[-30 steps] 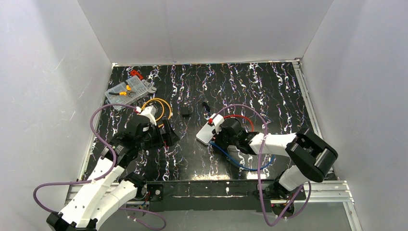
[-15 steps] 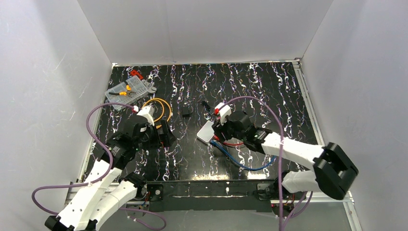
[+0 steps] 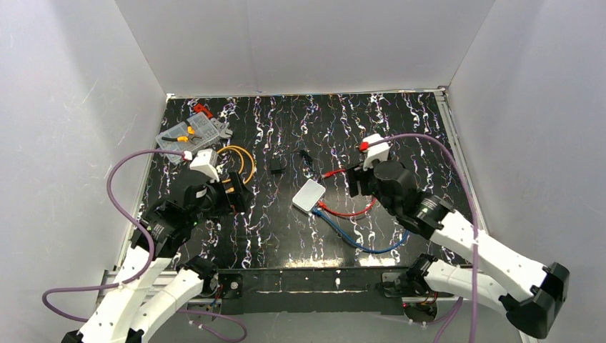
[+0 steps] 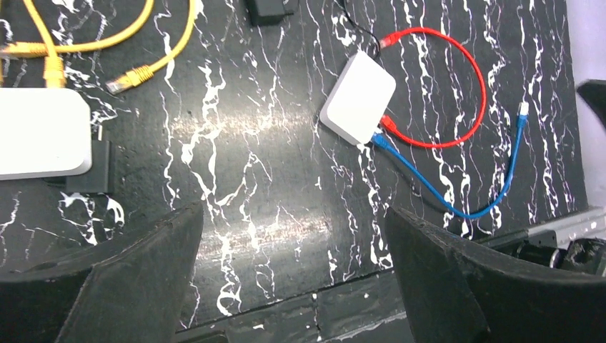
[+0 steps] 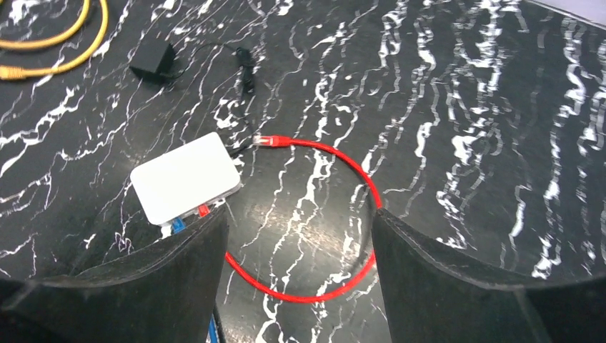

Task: Insert the plug into the switch port
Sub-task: Reset both arms

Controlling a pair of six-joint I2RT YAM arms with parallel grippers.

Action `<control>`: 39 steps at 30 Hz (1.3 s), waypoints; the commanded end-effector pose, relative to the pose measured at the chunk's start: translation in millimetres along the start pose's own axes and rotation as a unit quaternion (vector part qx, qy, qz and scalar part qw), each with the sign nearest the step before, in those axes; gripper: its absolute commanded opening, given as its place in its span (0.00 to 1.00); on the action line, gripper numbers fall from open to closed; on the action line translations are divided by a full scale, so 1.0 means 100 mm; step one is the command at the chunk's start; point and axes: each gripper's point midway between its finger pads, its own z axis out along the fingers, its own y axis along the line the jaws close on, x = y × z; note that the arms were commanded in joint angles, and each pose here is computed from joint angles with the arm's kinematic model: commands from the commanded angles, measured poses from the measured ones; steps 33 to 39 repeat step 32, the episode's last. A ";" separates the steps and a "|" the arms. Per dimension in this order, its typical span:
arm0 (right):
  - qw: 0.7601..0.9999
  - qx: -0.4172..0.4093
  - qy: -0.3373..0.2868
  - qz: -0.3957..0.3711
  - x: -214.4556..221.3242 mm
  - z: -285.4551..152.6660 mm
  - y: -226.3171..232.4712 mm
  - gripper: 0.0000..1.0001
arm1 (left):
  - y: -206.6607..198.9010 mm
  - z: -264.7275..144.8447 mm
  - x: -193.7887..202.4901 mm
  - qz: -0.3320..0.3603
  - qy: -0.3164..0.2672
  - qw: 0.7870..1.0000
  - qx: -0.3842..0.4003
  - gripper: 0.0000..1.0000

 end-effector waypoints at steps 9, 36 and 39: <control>0.981 0.112 -0.076 0.137 -0.29 -0.82 -0.65 0.82 | 0.10 -0.17 -0.37 0.032 -0.101 0.994 -0.021 0.98; 0.969 0.179 -0.075 0.150 -0.16 -0.96 -0.91 0.84 | 0.17 -0.12 -0.30 0.056 -0.116 0.992 -0.018 0.98; 0.969 0.179 -0.075 0.150 -0.16 -0.96 -0.91 0.84 | 0.17 -0.12 -0.30 0.056 -0.116 0.992 -0.018 0.98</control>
